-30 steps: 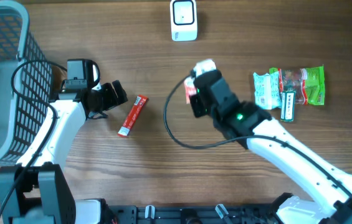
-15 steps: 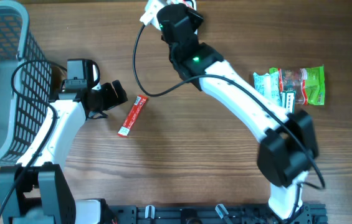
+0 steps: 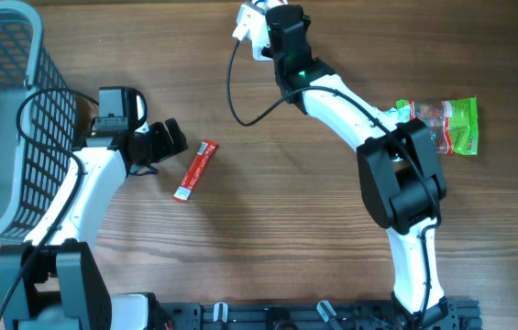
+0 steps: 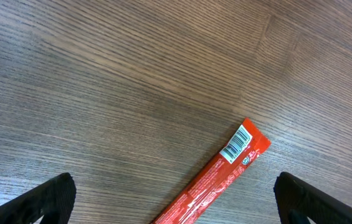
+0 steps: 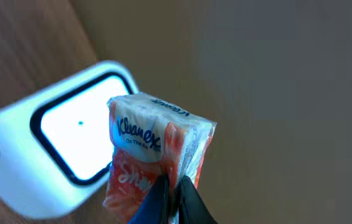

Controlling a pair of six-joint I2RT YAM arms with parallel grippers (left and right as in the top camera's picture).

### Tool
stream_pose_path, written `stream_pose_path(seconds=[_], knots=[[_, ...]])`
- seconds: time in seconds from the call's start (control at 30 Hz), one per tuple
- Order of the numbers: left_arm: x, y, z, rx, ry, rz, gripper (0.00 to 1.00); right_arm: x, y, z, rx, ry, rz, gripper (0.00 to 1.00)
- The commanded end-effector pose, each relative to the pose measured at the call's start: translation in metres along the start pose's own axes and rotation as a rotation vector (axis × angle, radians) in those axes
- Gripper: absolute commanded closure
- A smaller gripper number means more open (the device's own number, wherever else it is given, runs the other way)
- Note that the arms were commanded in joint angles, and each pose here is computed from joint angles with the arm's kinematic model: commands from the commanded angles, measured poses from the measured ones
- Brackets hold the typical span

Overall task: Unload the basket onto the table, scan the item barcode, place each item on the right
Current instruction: 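Raise the Kleenex pack to the white scanner with the right gripper, then carry the Kleenex pack right and drop it on the pile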

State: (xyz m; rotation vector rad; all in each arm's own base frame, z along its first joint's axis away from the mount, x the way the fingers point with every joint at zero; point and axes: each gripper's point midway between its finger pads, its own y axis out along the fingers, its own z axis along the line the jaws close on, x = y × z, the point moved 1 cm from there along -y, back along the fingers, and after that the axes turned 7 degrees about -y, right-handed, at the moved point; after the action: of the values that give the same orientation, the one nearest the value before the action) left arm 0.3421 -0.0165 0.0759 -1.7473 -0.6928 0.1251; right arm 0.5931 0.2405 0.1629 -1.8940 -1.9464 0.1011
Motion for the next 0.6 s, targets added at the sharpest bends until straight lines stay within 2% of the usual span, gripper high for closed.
stream_pose_path(seconds=[0.0, 0.1, 0.23, 0.43, 0.57], knots=[[0.004, -0.003, 0.001, 0.002, 0.013, -0.017, 0.0, 0.015, 0.001, -0.005, -0.019, 0.034, -0.067, 0.96], [0.004, -0.003, 0.001, 0.002, 0.013, -0.017, 0.0, 0.017, 0.001, -0.009, -0.035, 0.042, -0.075, 0.96], [0.004, -0.003, 0.001, 0.002, 0.013, -0.017, 0.0, 0.005, 0.006, 0.018, 0.046, 0.043, -0.025, 0.96], [0.004, -0.003, 0.001, 0.002, 0.013, -0.017, 0.0, 0.005, 0.007, 0.016, 0.037, 0.064, -0.028, 0.96], [0.004, -0.003, 0.001, 0.002, 0.013, -0.017, 0.0, -0.004, 0.009, 0.034, 0.092, 0.042, -0.002, 0.96]])
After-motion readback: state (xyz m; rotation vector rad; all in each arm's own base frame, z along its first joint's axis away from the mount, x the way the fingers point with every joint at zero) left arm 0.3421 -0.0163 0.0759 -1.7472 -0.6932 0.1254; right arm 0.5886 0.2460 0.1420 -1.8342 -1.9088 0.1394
